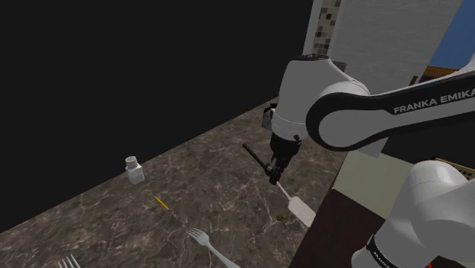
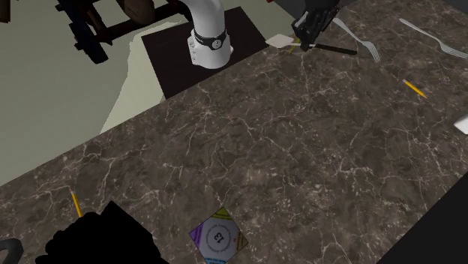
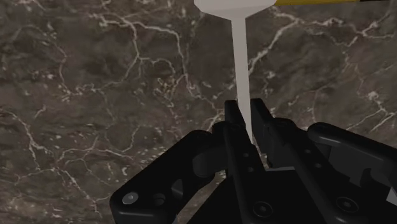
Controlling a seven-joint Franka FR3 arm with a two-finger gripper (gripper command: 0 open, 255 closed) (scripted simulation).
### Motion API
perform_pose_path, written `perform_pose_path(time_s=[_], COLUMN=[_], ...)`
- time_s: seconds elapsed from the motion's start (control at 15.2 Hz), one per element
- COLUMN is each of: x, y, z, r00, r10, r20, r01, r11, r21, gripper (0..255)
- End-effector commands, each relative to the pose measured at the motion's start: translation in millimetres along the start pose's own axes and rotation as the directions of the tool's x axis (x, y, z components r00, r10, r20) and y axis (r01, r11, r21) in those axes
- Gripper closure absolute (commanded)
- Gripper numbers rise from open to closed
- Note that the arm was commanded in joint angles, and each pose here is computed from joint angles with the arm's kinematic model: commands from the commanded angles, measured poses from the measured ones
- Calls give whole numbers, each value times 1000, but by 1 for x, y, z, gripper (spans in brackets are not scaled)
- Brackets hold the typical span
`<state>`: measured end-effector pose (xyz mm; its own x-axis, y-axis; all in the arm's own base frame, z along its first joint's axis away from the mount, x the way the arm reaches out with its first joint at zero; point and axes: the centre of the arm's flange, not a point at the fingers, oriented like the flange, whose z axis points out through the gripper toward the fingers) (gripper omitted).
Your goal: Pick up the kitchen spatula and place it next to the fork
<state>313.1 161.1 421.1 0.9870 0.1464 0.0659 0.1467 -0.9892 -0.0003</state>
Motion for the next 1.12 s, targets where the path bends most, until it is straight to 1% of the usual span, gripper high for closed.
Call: perform_pose_path(time_s=[0.0, 0.73, 1.06], x=[-2, -6, -6], y=[-1, -1, -1], z=[11, 70, 70], r00=[1000, 1000, 1000], r10=[0, 0, 0], r20=[0, 0, 0], r01=[0, 0, 0], r11=[1000, 1000, 1000], r21=[0, 0, 0], gripper=[255, 255, 255])
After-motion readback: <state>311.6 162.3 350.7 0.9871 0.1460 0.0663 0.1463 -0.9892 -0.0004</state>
